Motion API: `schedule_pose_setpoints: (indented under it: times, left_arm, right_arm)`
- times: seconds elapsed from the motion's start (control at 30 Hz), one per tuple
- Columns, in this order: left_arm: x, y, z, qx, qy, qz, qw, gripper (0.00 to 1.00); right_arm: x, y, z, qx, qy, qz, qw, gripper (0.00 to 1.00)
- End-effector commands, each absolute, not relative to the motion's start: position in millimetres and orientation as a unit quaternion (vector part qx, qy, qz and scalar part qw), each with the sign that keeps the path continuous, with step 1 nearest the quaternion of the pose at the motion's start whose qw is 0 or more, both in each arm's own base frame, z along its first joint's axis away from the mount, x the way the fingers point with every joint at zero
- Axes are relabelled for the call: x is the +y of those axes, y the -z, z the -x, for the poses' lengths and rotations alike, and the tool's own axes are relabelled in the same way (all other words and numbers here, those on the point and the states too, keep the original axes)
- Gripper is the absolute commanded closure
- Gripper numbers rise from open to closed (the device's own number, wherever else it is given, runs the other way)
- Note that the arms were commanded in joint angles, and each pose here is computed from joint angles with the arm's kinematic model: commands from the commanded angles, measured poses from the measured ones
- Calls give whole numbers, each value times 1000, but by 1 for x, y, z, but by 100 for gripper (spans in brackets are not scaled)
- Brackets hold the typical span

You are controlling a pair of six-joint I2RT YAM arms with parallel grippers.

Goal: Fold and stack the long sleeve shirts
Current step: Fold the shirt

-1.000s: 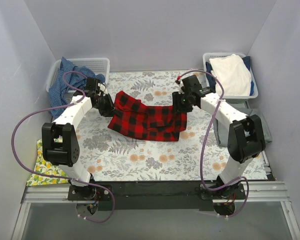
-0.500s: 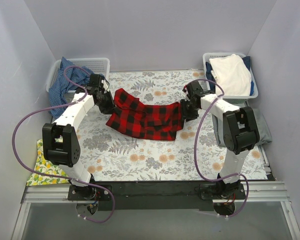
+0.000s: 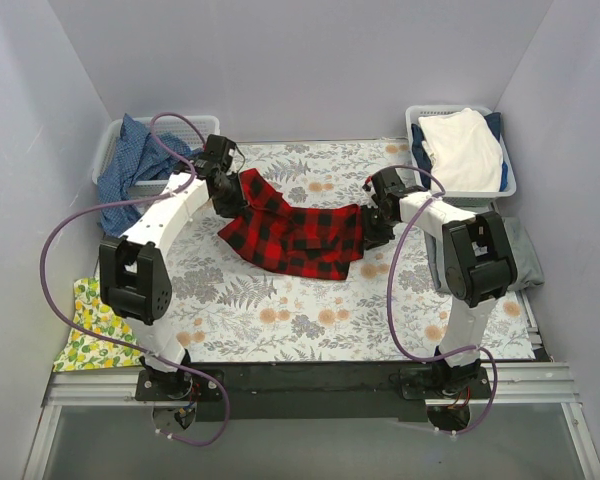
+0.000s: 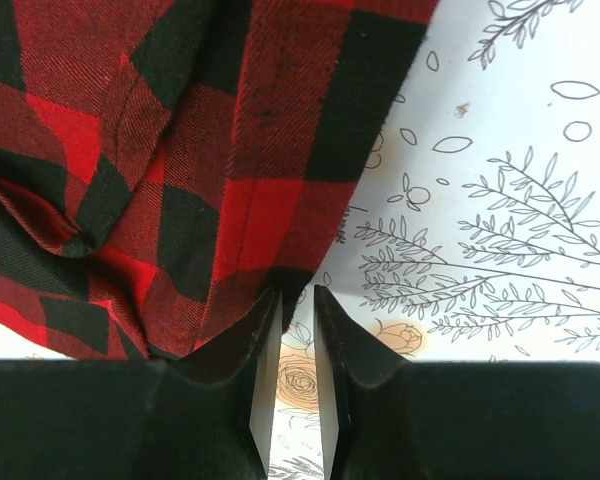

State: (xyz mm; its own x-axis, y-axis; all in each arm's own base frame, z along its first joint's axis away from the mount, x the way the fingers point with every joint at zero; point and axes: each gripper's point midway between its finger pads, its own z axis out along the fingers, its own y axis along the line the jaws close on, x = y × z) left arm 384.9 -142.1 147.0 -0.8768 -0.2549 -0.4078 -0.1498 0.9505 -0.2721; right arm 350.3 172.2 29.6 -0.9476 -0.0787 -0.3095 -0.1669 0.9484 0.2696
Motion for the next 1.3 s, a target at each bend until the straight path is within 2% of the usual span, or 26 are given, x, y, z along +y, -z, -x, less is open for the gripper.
schedule_pose_setpoints:
  times: [0.0, 0.17, 0.37, 0.7, 0.8, 0.93, 0.97, 1.0, 1.07, 1.17, 1.2, 1.27]
  left_arm:
    - [-152, -164, -394, 958, 90, 110, 250, 100]
    - [-170, -166, -397, 958, 78, 115, 251, 100]
    - [-222, -179, -398, 959, 86, 86, 256, 100]
    - [-353, -165, -359, 960, 178, -26, 213, 100]
    - [-384, -162, -344, 954, 224, -61, 187, 96]
    - [-418, -142, -320, 943, 287, -103, 132, 87]
    - [-424, -139, -318, 940, 299, -110, 124, 73]
    - [-426, -139, -321, 938, 303, -108, 127, 64]
    - [-428, -143, -329, 936, 300, -111, 148, 59]
    - [-427, -173, -344, 925, 300, -114, 202, 36]
    - [-426, -182, -348, 921, 303, -115, 215, 32]
    - [-421, -196, -355, 916, 301, -115, 238, 31]
  right_arm:
    - [181, -35, -358, 969, -169, 72, 164, 73]
    - [184, -26, -357, 970, -174, 77, 149, 74]
    - [188, -27, -358, 969, -180, 76, 149, 74]
    - [194, -28, -355, 967, -196, 71, 146, 75]
    - [195, -29, -354, 967, -200, 68, 144, 75]
    - [195, -28, -354, 967, -202, 62, 144, 76]
    - [195, -27, -353, 967, -203, 59, 142, 76]
    - [195, -27, -352, 967, -202, 57, 141, 76]
    - [194, -28, -352, 967, -202, 53, 145, 76]
    - [184, -34, -349, 970, -189, 34, 151, 75]
    - [179, -36, -349, 971, -182, 24, 152, 75]
    - [165, -44, -345, 972, -168, 10, 162, 72]
